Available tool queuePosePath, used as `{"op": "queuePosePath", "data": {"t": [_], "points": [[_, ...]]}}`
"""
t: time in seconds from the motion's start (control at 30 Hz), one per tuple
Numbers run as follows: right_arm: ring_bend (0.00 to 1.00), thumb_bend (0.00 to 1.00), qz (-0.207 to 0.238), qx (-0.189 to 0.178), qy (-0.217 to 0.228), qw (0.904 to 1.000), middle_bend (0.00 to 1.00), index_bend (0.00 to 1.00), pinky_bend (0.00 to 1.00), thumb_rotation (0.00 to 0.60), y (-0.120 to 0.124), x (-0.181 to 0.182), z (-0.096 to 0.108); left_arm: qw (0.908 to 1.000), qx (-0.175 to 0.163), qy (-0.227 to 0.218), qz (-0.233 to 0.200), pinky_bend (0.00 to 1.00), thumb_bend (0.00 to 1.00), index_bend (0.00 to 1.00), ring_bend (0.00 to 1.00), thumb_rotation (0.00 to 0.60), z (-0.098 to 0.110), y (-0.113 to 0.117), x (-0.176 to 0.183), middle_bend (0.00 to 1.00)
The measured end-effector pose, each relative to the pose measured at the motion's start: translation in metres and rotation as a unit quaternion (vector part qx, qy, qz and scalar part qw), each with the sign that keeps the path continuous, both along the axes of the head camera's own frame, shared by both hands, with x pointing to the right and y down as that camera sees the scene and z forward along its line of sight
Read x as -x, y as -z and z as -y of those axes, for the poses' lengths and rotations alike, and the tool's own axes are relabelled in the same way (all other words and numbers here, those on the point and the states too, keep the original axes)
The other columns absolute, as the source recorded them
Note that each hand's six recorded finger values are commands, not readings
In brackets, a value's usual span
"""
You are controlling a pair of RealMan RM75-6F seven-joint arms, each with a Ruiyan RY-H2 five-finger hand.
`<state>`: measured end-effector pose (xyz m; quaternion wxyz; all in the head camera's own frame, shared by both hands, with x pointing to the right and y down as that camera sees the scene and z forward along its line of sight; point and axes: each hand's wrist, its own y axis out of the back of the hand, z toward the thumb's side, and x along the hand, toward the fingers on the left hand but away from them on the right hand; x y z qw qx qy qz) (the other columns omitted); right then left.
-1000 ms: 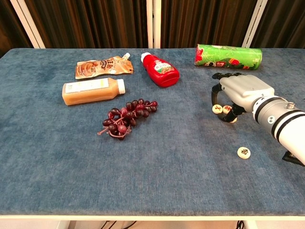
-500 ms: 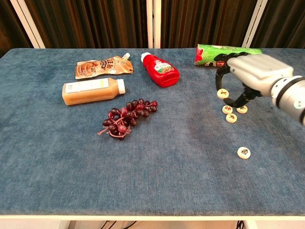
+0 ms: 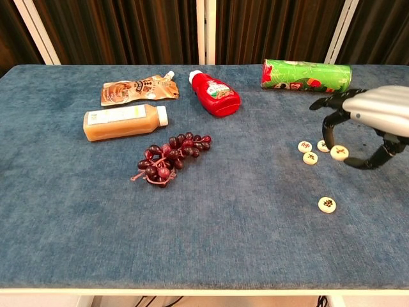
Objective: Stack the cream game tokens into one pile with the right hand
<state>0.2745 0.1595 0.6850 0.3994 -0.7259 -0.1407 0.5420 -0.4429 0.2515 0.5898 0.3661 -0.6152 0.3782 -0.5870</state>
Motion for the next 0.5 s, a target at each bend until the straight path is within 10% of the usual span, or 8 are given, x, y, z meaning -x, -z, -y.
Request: {"op": "queuePosePath", "data": {"t": [0.5], "points": [[0.0,0.3,0.013,0.019,0.071,0.9972,0.05,0.53,0.0,0.6,-0.005,0.011,-0.04,1.0,0.008,0.001,-0.006,0.0,0.11,0.0,0.0,0.6,-0.003,0.002,0.002,0.0]]}}
